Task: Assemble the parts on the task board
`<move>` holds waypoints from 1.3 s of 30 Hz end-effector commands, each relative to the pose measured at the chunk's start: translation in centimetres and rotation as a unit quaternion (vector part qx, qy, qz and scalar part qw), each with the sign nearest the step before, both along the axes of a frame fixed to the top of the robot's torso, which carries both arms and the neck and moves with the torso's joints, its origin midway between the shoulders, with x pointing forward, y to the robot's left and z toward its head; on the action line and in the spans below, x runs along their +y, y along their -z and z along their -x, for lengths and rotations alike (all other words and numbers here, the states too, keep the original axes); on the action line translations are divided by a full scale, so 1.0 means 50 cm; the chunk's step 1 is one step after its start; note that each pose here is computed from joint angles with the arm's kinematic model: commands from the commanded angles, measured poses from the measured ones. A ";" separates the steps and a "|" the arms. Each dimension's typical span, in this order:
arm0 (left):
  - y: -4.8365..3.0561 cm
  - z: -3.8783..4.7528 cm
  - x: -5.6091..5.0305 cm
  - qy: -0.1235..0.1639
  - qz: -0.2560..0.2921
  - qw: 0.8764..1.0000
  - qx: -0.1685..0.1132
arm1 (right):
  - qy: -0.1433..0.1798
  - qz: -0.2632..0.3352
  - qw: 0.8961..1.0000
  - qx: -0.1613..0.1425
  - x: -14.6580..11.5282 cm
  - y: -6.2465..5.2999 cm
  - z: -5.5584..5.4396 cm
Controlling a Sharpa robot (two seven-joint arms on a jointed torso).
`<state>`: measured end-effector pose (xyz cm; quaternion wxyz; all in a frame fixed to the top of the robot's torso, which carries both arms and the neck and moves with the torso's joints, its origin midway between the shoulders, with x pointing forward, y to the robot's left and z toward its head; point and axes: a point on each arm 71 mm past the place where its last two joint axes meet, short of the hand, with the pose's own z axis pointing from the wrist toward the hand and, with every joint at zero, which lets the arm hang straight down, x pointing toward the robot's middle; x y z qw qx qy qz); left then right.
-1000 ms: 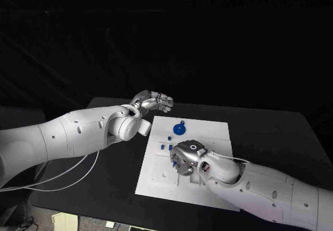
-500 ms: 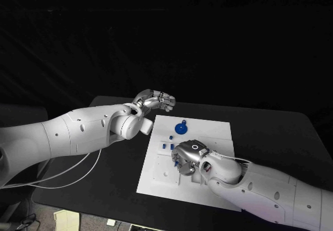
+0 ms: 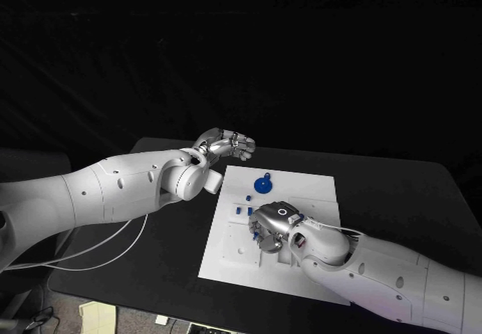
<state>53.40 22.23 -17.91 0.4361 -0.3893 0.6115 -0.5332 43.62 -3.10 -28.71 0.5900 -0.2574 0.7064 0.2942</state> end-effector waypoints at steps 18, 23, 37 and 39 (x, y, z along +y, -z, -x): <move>-0.004 0.000 -0.005 0.005 0.006 1.000 -0.002 | -0.012 0.018 1.000 0.009 0.006 0.018 0.012; -0.004 0.000 -0.005 0.005 0.006 1.000 -0.002 | -0.011 0.021 1.000 0.011 0.005 0.021 0.012; -0.004 0.000 -0.005 0.006 0.005 1.000 0.001 | -0.004 0.014 1.000 0.025 0.007 0.031 0.009; -0.004 0.000 -0.005 0.006 0.005 1.000 0.001 | -0.002 0.009 1.000 0.026 0.005 0.030 0.008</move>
